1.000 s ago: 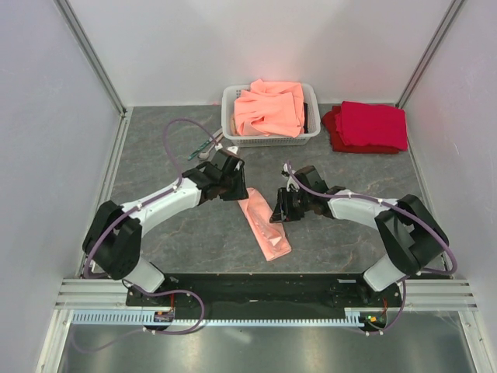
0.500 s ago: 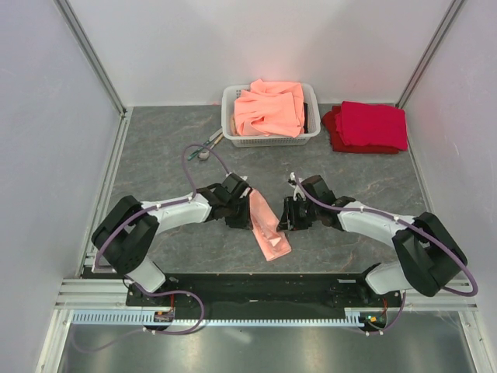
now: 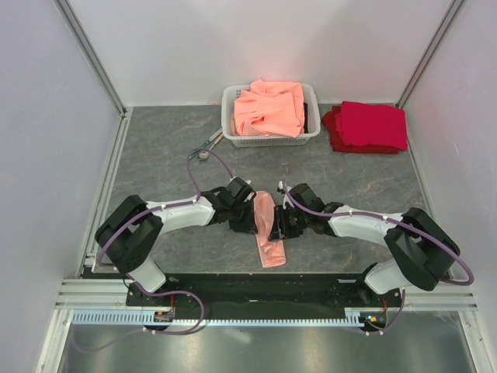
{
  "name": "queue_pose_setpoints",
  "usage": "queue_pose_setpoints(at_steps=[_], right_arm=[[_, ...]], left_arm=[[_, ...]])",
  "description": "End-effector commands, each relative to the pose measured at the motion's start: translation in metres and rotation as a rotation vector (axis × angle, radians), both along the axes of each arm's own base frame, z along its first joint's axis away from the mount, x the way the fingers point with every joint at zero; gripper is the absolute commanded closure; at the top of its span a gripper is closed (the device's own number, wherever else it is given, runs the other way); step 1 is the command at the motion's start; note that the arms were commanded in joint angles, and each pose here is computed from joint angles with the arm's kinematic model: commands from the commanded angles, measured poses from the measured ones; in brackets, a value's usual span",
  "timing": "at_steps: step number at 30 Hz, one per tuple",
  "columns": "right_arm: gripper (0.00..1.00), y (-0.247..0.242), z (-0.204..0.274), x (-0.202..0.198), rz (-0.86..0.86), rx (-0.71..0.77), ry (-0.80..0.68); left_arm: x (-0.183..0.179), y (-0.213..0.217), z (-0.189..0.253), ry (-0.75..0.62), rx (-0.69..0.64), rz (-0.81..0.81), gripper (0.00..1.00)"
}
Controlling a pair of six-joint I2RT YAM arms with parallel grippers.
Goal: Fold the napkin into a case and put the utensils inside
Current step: Smooth out the smaller rectangle-folded napkin at the center of the board.
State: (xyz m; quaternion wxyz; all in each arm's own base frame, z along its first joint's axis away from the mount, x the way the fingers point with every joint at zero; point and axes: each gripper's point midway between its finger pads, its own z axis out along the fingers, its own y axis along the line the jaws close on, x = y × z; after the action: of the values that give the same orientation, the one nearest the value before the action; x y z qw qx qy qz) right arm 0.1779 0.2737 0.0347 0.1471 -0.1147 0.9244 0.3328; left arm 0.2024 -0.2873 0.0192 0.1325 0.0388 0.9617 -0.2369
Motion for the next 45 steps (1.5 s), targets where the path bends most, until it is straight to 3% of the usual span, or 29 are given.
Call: queue_pose_setpoints(at_steps=[1,7,10,20,33,36,40,45], right_arm=[[0.62,-0.003,0.009,0.012,-0.013,-0.039,-0.060],[0.60,-0.002,0.025,0.017,-0.023,-0.027,-0.087],[0.60,-0.002,0.032,0.017,-0.028,-0.015,-0.095],[0.61,-0.004,0.043,-0.002,-0.014,0.034,-0.070],[0.75,0.021,0.009,-0.026,0.005,0.155,0.040],[0.76,0.016,-0.005,-0.028,0.008,0.114,0.046],[0.76,0.014,-0.016,-0.028,0.009,0.089,0.051],[0.77,0.013,-0.024,-0.029,0.012,0.079,0.064]], left_arm=[[0.004,-0.001,0.030,-0.050,-0.045,0.028,0.74],[-0.001,-0.012,0.040,-0.018,-0.102,0.011,0.60],[-0.003,-0.012,0.030,0.005,-0.089,0.003,0.59],[-0.007,-0.010,0.004,0.047,-0.061,0.010,0.73],[-0.012,-0.007,0.004,0.046,-0.088,0.033,0.85],[-0.002,-0.005,0.018,0.010,-0.103,0.050,0.84],[0.018,-0.007,0.043,-0.040,-0.136,0.072,0.71],[0.047,-0.008,0.050,-0.097,-0.068,0.077,0.67]])
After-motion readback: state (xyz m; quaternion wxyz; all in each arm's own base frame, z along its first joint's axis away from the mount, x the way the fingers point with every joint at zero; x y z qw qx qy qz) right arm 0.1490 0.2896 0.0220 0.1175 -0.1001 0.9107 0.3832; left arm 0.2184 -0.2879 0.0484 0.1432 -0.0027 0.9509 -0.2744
